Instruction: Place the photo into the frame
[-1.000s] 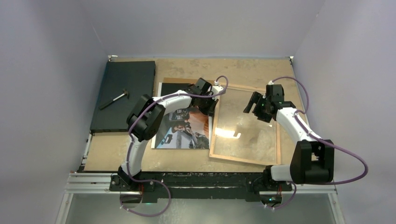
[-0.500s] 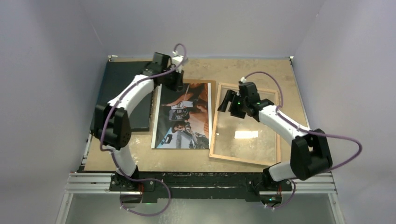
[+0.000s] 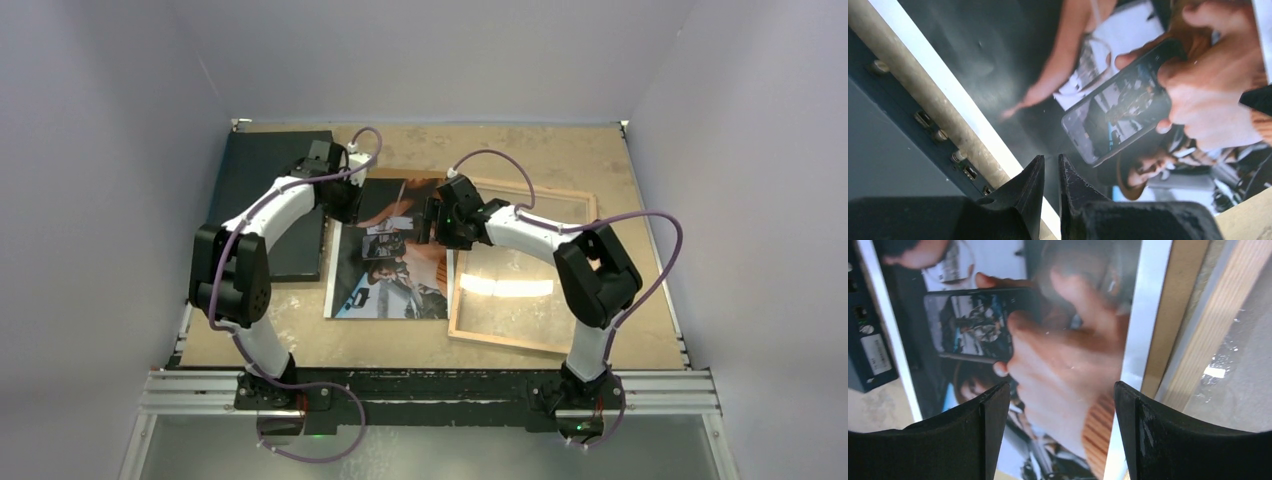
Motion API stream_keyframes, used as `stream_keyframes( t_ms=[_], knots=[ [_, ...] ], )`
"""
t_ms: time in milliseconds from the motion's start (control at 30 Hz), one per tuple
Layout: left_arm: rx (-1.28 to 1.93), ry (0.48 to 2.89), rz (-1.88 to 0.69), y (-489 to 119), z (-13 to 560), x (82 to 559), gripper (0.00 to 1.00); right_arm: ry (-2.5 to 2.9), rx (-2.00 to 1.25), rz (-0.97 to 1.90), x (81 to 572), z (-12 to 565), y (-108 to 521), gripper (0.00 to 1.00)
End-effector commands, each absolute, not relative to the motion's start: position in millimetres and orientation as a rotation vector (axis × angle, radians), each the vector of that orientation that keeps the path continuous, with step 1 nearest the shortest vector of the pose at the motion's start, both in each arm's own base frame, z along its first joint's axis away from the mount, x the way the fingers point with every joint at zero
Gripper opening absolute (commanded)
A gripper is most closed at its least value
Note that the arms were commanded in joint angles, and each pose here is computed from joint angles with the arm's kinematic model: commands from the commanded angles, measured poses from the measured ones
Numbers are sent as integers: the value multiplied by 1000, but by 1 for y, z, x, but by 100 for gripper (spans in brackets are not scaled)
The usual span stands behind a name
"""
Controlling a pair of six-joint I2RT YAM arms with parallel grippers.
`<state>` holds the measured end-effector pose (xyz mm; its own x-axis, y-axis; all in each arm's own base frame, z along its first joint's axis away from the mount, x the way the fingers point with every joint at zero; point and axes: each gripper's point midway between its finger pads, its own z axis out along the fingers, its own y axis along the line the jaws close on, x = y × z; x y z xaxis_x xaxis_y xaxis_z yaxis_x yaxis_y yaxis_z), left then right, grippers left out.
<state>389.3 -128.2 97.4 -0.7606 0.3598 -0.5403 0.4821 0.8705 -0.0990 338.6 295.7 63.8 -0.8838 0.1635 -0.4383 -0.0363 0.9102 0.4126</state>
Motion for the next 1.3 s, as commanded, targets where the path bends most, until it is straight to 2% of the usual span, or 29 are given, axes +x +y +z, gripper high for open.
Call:
stream_keyframes(
  t_ms=[0,200,400,567,667,833,1267],
  knots=[
    [648,2502,-253,-120,84,390,13,2594,155,476,346,56,280,78],
    [657,2532,-214,-113,61,386,7,2644,188,377,327,42,256,79],
    [669,2528,-216,-113,54,384,6,2660,198,287,314,39,236,80],
    [671,2519,-230,-115,57,383,6,2674,195,381,305,46,243,80],
    [690,2497,-215,-114,74,386,10,2680,185,440,302,50,251,81],
    [743,2436,-95,-101,100,397,15,2718,189,531,286,46,257,81],
    [824,2440,253,-56,73,395,12,2781,235,596,252,30,251,81]
  ],
)
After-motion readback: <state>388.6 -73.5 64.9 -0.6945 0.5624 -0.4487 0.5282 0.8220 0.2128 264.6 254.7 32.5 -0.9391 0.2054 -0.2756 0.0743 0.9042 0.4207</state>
